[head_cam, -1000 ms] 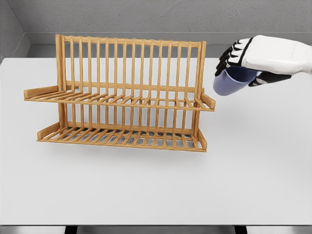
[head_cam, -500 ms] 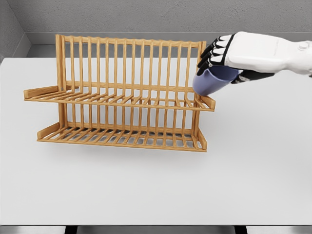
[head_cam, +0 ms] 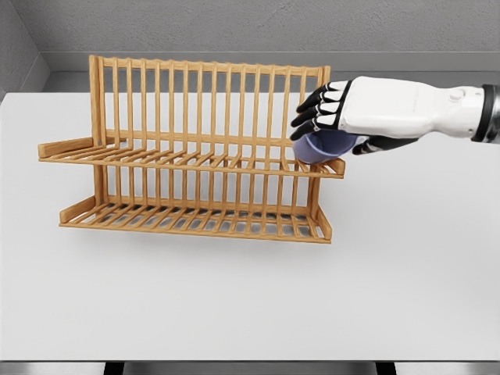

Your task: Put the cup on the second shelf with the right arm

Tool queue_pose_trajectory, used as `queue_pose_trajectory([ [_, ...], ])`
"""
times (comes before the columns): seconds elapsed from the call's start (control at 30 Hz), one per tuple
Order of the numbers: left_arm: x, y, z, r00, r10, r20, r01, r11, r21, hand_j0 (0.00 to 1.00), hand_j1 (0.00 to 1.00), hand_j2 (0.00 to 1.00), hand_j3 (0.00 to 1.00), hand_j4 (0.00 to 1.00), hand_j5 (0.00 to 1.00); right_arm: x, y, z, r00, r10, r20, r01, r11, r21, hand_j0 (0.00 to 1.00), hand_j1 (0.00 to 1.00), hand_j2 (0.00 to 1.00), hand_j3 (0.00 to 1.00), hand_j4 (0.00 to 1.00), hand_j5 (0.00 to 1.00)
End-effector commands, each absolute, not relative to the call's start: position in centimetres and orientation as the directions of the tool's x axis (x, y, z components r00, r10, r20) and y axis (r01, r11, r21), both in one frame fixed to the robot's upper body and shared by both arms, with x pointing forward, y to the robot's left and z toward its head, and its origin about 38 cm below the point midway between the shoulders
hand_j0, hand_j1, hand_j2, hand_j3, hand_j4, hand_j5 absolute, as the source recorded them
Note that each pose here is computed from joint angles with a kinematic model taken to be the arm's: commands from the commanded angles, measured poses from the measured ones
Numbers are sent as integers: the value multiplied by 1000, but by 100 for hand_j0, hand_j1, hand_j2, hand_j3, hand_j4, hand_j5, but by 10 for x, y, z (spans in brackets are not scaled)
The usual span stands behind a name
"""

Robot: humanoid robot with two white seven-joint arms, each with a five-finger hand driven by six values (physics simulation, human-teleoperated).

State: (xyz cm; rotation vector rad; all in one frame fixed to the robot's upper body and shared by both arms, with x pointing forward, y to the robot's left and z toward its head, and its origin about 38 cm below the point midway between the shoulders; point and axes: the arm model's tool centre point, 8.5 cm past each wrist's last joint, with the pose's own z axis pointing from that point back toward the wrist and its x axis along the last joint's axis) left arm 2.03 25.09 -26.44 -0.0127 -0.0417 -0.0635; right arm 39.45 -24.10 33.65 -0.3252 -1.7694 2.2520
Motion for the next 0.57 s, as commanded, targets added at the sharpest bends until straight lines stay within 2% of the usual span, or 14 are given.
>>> queue_pose_trajectory([
  [0.0, 20, 251, -264, 997, -63, 42, 64, 998, -11, 100, 100, 100, 100, 100, 100, 395, -243, 338, -939, 344, -15, -66, -222, -973, 100, 100, 100, 100, 100, 100],
  [0.13, 20, 251, -264, 997, -63, 42, 64, 998, -11, 100, 100, 100, 100, 100, 100, 398, -267, 378, -911, 406, -75, 11, -158, -987, 100, 100, 100, 100, 100, 100],
  [0.17, 20, 251, -264, 997, -63, 42, 64, 998, -11, 100, 100, 100, 100, 100, 100, 402, -298, 394, -869, 485, -97, 29, -146, -989, 100, 100, 100, 100, 100, 100],
  [0.2, 20, 251, -264, 997, -63, 42, 64, 998, -11, 100, 100, 100, 100, 100, 100, 413, -339, 400, -806, 588, -68, 10, -101, -995, 100, 100, 100, 100, 100, 100],
  [0.23, 20, 251, -264, 997, -63, 42, 64, 998, -11, 100, 100, 100, 100, 100, 100, 426, -383, 385, -726, 688, 12, -56, -42, -998, 100, 100, 100, 100, 100, 100],
  [0.3, 20, 251, -264, 997, -63, 42, 64, 998, -11, 100, 100, 100, 100, 100, 100, 436, -414, 332, -643, 754, 131, -195, 4, -981, 100, 100, 100, 100, 100, 100],
  [0.37, 20, 251, -264, 997, -63, 42, 64, 998, -11, 100, 100, 100, 100, 100, 100, 446, -372, 275, -676, 693, 250, -274, 80, -959, 100, 100, 100, 100, 100, 100],
  [0.53, 20, 251, -264, 997, -63, 42, 64, 998, -11, 100, 100, 100, 100, 100, 100, 439, -357, 229, -663, 678, 318, -349, 95, -932, 100, 100, 100, 100, 100, 100],
])
